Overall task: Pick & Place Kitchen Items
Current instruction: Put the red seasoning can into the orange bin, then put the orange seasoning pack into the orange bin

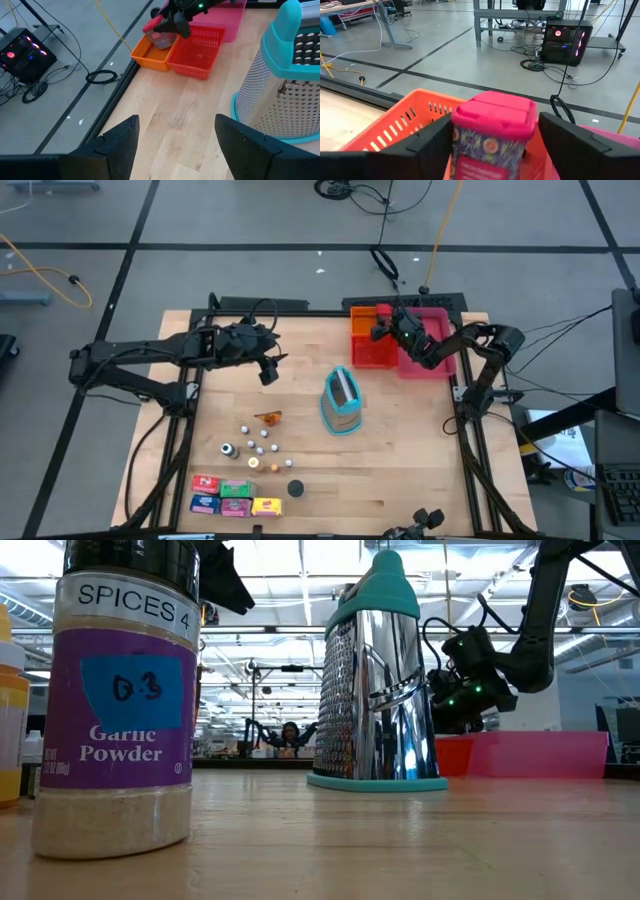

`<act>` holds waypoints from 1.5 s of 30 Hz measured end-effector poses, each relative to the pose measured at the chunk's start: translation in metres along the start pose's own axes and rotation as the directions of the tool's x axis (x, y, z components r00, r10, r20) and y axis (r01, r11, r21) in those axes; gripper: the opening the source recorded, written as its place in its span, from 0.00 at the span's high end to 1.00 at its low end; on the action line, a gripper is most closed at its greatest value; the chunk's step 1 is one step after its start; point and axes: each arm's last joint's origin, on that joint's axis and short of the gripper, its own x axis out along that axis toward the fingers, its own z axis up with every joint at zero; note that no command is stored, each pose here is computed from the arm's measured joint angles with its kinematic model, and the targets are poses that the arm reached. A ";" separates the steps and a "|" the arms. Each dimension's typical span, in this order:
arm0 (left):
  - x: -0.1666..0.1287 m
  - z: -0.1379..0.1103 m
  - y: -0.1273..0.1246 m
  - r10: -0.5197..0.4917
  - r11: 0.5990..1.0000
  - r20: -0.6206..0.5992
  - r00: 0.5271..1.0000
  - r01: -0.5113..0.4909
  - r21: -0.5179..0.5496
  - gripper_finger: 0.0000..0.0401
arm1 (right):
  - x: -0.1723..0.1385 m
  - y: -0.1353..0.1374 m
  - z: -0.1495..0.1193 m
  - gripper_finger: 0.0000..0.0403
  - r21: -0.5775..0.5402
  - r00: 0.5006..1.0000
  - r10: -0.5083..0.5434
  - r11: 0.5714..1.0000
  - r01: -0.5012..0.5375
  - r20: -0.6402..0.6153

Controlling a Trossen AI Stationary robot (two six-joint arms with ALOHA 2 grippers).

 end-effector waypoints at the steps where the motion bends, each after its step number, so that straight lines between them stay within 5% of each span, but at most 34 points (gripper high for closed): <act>1: 0.000 0.000 0.000 0.000 1.000 0.000 1.000 0.000 0.000 0.36 | 0.000 0.000 0.000 0.28 0.000 1.000 0.000 1.000 0.000 0.000; 14: 0.000 -0.001 0.000 0.000 1.000 -0.006 1.000 0.000 -0.003 0.36 | -0.008 0.007 0.014 0.32 -0.022 0.998 0.036 0.999 -0.035 0.045; 24: 0.000 -0.002 0.000 -0.004 1.000 -0.016 1.000 0.004 0.024 0.36 | -0.043 0.023 0.052 0.34 -0.102 0.989 0.121 0.988 -0.113 0.085; 31: -0.001 -0.013 0.000 -0.012 0.999 -0.131 0.991 0.017 0.038 0.36 | -0.075 0.030 0.073 0.34 -0.152 0.978 0.192 0.972 -0.177 0.088; 40: -0.008 -0.029 -0.013 -0.292 0.954 -0.295 0.910 0.300 -0.017 0.36 | -0.108 0.041 0.085 0.34 -0.179 0.951 0.296 0.944 -0.276 0.094; 45: -0.015 -0.033 -0.028 -0.355 0.932 -0.333 0.874 0.358 -0.053 0.36 | -0.117 0.050 0.083 0.34 -0.189 0.933 0.348 0.926 -0.328 0.087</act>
